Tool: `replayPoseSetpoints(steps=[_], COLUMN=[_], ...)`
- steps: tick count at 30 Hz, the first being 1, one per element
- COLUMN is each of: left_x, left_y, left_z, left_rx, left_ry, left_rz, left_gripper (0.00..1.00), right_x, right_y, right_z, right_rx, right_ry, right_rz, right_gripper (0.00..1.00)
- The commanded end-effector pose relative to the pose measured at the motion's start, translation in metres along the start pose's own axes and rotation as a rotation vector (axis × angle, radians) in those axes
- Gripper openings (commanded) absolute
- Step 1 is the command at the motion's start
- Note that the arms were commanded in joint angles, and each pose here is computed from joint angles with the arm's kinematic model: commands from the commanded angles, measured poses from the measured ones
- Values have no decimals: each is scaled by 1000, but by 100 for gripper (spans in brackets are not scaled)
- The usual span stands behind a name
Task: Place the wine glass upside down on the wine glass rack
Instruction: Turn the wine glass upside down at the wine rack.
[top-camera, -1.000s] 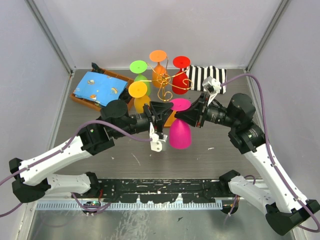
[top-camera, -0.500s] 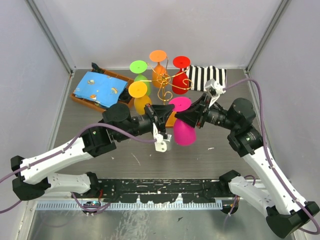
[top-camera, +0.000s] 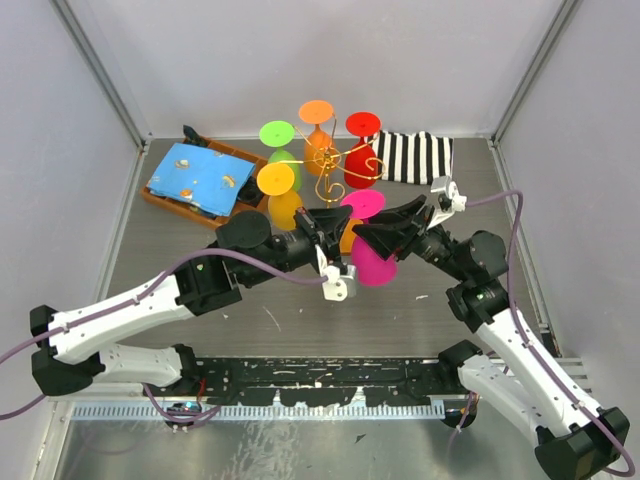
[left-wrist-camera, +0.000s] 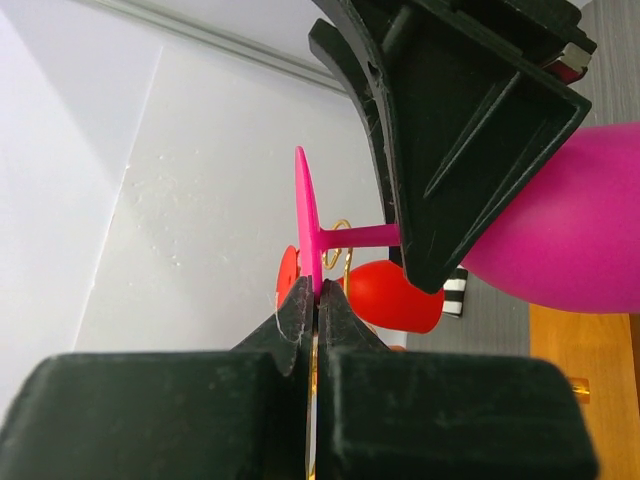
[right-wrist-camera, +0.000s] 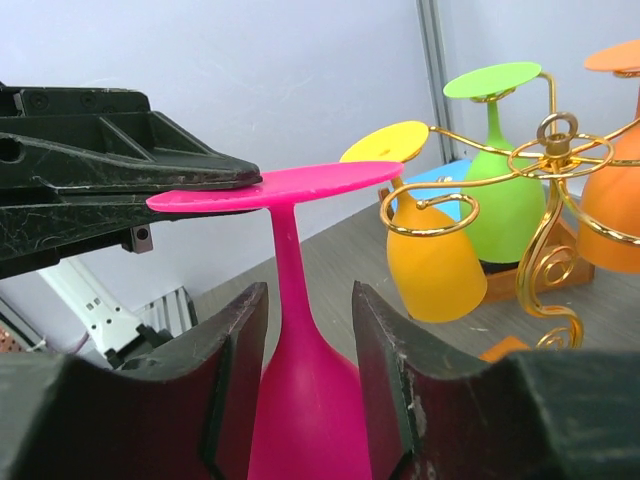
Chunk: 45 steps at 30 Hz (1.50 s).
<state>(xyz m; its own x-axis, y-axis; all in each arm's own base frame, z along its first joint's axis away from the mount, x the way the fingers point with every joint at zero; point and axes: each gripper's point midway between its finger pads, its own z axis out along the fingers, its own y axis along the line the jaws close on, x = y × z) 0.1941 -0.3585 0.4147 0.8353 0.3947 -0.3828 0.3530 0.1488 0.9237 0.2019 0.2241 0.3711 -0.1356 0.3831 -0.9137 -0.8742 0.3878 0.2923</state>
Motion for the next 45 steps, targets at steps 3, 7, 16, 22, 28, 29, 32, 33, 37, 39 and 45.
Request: replayPoseSetpoints(steps=[3, 7, 16, 22, 28, 29, 32, 33, 37, 39, 45], left_x=[-8, -9, -8, -6, -4, -4, -3, -2, 1, 5, 12], left_y=[33, 33, 31, 28, 28, 29, 27, 26, 24, 23, 16], left_z=[-4, -4, -4, -4, -6, -6, -8, -8, -16, -23, -45], left_rx=[-116, -117, -118, -116, -120, -121, -120, -119, -127, -131, -126], left_ry=[-9, -5, 6, 14, 23, 22, 27, 28, 39, 53, 81], left_rz=[-9, -8, -11, -15, -16, -16, -19, -23, -49, -78, -209], left_gripper=[0, 0, 0, 0, 36, 39, 45, 46, 49, 54, 73], right_x=[-28, -26, -25, -27, -30, -30, -32, -32, -29, -27, -24], right_y=[10, 9, 6, 3, 1, 1, 2, 0, -14, -22, -41], right_z=[-2, -3, -1, 0, 1, 1, 1, 1, 0, -1, 2], right_rx=[-28, -34, -32, -23, -15, -17, -15, -9, 69, 105, 161], right_ry=[-144, -165, -183, -206, -220, -222, -226, -223, -201, -195, -195], right_rz=[-46, -37, -32, -22, -18, -19, -29, -34, -77, -115, -212], right_gripper=[45, 41, 1, 1, 0, 1, 1, 1, 1, 1, 1])
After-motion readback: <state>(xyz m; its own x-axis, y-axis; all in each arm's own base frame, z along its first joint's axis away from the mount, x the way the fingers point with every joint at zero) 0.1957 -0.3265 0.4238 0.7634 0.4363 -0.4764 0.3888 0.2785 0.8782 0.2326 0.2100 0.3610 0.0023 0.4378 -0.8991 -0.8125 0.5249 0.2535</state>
